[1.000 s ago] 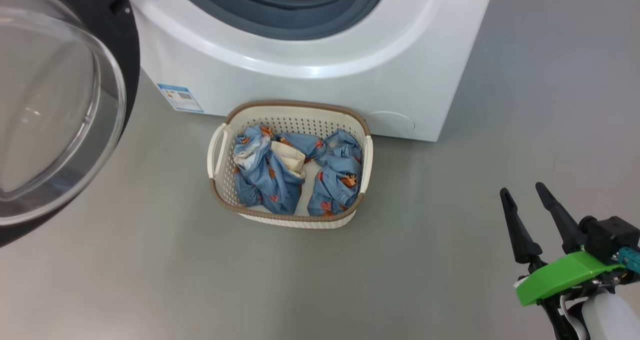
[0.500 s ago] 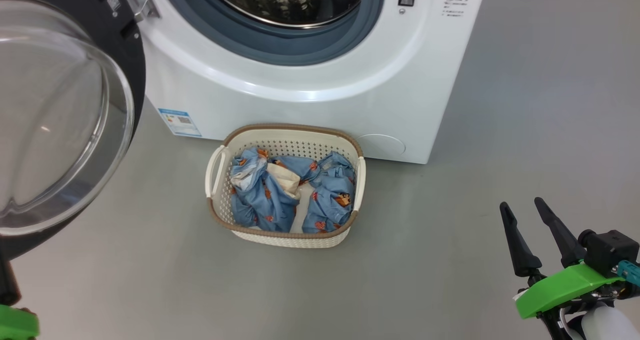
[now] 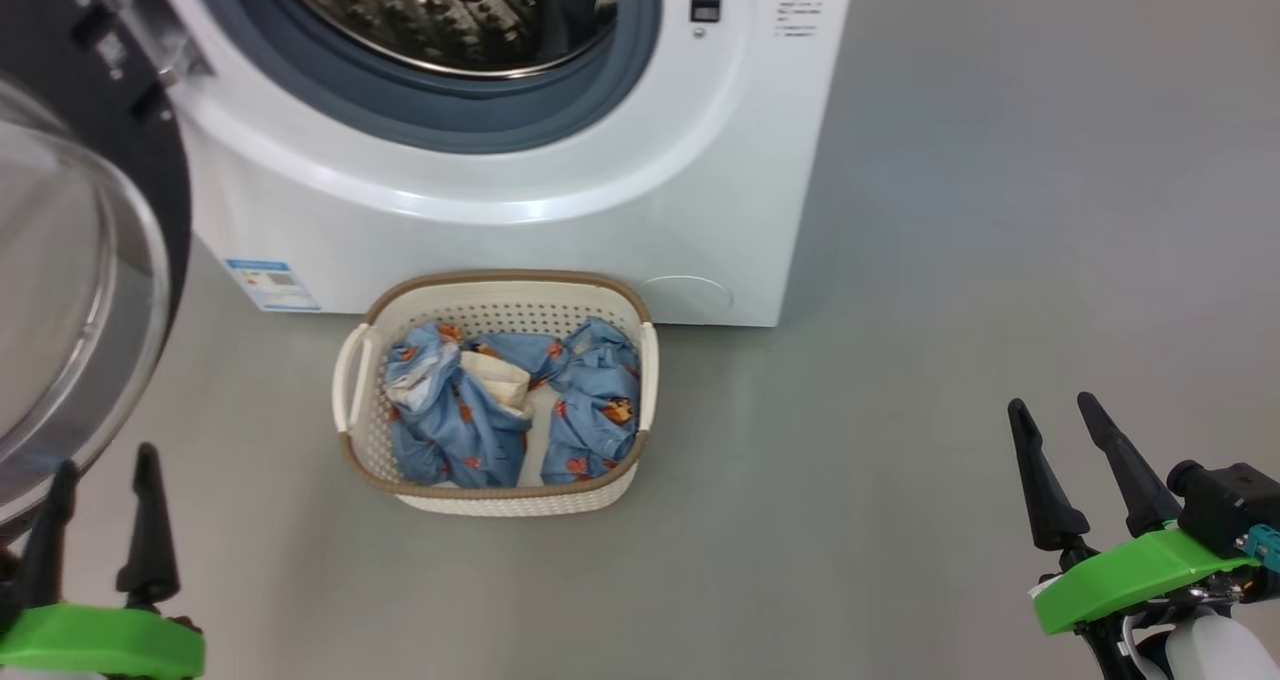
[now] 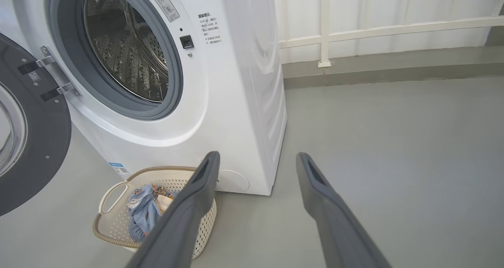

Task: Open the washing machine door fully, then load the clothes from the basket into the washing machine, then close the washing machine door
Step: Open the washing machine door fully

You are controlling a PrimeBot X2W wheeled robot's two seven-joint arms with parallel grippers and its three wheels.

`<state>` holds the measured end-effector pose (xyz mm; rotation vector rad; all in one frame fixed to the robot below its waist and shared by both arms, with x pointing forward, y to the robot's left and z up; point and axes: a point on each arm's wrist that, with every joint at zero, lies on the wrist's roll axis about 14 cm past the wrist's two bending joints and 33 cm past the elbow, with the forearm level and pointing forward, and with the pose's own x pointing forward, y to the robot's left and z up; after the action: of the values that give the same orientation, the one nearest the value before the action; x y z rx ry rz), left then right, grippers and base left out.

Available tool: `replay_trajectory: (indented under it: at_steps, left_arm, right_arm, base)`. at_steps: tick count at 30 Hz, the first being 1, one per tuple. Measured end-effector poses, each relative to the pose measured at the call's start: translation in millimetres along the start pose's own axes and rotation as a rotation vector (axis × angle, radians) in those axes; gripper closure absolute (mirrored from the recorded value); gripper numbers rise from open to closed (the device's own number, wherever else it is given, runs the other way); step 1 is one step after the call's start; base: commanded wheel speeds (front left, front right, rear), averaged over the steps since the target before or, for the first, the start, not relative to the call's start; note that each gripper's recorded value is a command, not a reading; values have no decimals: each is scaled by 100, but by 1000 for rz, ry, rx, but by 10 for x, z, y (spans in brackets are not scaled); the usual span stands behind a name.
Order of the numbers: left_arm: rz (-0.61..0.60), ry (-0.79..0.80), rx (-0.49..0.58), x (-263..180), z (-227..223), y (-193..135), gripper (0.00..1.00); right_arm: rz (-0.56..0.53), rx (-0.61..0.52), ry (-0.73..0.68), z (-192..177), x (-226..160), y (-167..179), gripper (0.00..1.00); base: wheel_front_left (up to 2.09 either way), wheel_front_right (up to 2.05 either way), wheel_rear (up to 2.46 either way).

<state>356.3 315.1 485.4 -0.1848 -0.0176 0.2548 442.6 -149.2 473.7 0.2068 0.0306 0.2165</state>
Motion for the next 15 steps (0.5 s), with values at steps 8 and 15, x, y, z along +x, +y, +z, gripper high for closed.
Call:
replay_trajectory:
  at_steps: [8,15]
  left_arm:
    - [-152,31,-23,176,-139,-532,0]
    - [-245,60,-37,278,-255,-862,0]
  right_arm:
    - [-84,8,-13,40,-166,-243,0]
    - [-163,10,-26,86,-334,-473,0]
  base:
    - [0,0,0]
    - [0,0,0]
